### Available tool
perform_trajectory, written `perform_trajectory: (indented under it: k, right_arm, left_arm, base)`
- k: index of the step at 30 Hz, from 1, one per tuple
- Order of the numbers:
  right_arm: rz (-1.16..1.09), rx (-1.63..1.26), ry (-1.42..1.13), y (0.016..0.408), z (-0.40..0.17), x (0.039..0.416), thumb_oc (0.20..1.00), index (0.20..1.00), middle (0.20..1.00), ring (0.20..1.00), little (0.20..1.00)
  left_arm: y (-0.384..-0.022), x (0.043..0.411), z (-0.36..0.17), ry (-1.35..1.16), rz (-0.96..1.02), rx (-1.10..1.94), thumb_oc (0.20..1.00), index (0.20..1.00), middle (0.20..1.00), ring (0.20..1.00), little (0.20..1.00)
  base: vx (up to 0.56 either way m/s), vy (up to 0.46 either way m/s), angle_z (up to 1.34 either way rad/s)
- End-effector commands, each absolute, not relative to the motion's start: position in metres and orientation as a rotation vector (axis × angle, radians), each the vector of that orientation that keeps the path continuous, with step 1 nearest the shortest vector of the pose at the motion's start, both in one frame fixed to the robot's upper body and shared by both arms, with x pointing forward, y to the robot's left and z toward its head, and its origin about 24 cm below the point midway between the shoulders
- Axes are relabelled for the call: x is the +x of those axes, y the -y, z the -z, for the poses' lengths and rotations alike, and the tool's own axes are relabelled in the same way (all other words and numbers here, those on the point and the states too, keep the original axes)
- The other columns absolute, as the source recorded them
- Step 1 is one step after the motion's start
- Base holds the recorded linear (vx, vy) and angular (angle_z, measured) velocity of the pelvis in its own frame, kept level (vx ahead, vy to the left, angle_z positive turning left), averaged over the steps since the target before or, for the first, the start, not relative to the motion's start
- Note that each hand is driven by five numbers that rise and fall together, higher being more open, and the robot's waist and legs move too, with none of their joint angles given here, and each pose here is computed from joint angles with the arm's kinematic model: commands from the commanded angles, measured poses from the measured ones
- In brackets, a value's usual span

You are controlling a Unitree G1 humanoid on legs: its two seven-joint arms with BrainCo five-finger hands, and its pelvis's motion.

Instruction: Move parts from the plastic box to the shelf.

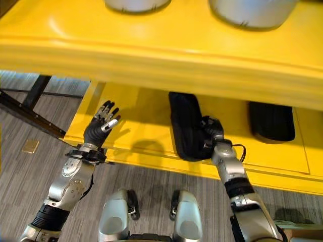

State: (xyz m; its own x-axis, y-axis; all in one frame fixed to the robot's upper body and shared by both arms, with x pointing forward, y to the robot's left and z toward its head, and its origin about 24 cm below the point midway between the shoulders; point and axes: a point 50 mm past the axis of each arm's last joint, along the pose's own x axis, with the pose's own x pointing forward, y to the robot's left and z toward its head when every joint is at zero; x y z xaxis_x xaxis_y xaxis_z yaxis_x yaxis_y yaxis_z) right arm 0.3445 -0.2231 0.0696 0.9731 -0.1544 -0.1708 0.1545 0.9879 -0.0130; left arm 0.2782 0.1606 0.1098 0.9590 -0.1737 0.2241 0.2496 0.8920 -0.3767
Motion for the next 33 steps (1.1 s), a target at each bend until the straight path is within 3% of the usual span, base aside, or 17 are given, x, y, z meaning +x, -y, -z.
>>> perform_trajectory:
  k: [1,20,33]
  right_arm:
    - [0.185,0.057,-0.198,0.223,-0.063,0.345,0.200,0.200,0.200,0.200,0.200]
    - [0.328,-0.160,-0.165,0.266,-0.143,0.388,0.200,0.200,0.200,0.200,0.200]
    - [0.478,-0.060,-0.192,0.270,-0.167,0.401,0.200,0.200,0.200,0.200,0.200]
  left_arm:
    - [-0.153,0.269,-0.137,0.315,0.256,-0.539,1.000,1.000,1.000,1.000,1.000]
    - [-0.118,0.285,-0.158,0.354,0.363,-0.541,1.000,1.000,1.000,1.000,1.000]
    - [-0.108,0.289,-0.163,0.390,0.421,-0.533,1.000,1.000,1.000,1.000,1.000]
  base:
    - [-0.09,-0.015,0.12]
    - [-0.09,0.021,0.03]
    - [-0.03,0.026,-0.01]
